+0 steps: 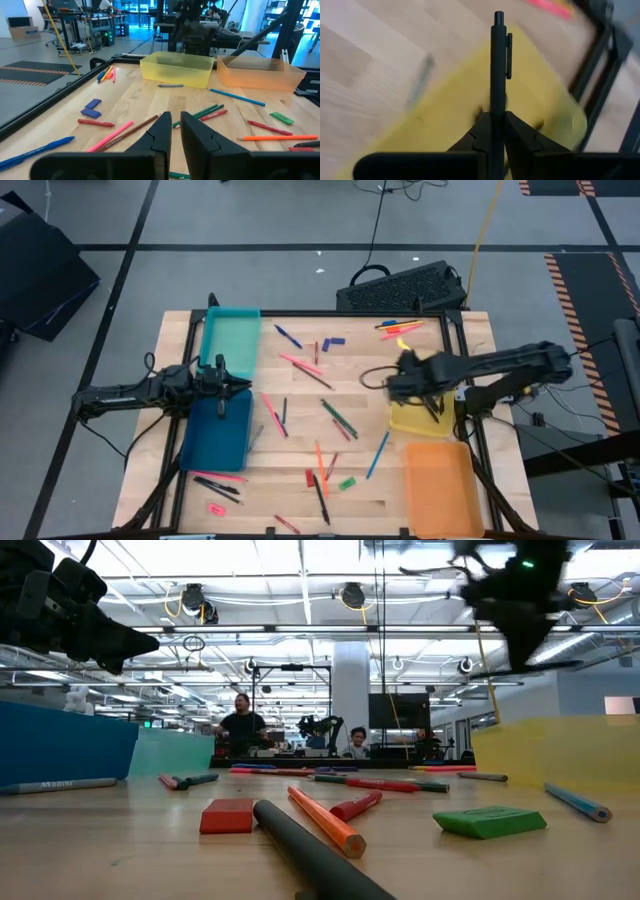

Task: Sort crayons/erasers/pens/pencils in bins
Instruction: Put the black pen into the yellow bin

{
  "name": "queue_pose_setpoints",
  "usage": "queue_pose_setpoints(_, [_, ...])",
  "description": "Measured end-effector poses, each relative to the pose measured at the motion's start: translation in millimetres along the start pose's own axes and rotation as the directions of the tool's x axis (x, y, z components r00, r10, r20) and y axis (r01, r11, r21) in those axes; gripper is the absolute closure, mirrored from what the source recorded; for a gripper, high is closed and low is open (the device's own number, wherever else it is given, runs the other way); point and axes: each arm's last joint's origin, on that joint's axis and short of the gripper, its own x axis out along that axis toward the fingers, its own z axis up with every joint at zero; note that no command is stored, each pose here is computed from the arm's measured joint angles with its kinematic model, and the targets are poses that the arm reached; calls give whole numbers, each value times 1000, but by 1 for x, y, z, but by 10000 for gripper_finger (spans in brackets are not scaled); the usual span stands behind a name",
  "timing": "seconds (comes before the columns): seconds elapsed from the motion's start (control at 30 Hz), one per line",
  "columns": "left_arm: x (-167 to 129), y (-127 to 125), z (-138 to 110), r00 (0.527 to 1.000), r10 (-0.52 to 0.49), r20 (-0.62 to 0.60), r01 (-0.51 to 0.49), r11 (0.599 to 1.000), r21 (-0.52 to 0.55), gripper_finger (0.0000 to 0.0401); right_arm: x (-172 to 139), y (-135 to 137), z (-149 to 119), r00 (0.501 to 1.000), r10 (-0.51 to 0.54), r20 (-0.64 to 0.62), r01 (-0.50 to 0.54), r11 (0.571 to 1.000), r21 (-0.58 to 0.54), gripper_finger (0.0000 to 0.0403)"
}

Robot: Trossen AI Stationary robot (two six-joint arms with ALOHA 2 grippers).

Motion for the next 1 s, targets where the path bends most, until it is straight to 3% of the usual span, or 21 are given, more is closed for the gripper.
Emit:
queue_pose_setpoints(0.13, [0, 0, 0, 1000, 0, 0, 0, 1000, 0, 357, 33, -15, -31, 998, 4, -62, 1, 996, 85, 377])
queue_pose_setpoints(0.23, [0, 0, 0, 1000, 0, 0, 0, 1000, 0, 357, 59, -14, -48, 990, 69, -123, -53, 991, 125, 370])
queue_pose_setpoints(0.37, [0, 0, 0, 1000, 0, 0, 0, 1000, 0, 357, 87, -11, -60, 979, 124, -164, -99, 984, 150, 346])
queue_pose_setpoints(0.47, [0, 0, 0, 1000, 0, 0, 0, 1000, 0, 357, 97, -13, -64, 978, 109, -179, -83, 986, 145, 321])
queue_pose_setpoints(0.63, [0, 0, 0, 1000, 0, 0, 0, 1000, 0, 357, 91, -17, -55, 987, 95, -131, -85, 993, 77, 281])
queue_pose_setpoints(0.8, [0, 0, 0, 1000, 0, 0, 0, 1000, 0, 357, 66, -11, -30, 986, 165, 15, -165, 986, -1, 261])
queue_pose_setpoints(0.9, [0, 0, 0, 1000, 0, 0, 0, 1000, 0, 357, 49, -4, -12, 960, 250, 125, -242, 967, -76, 260])
queue_pose_setpoints(1.0, [0, 0, 0, 1000, 0, 3, 0, 1000, 0, 357, 35, 6, 6, 904, 355, 239, -325, 933, -157, 259])
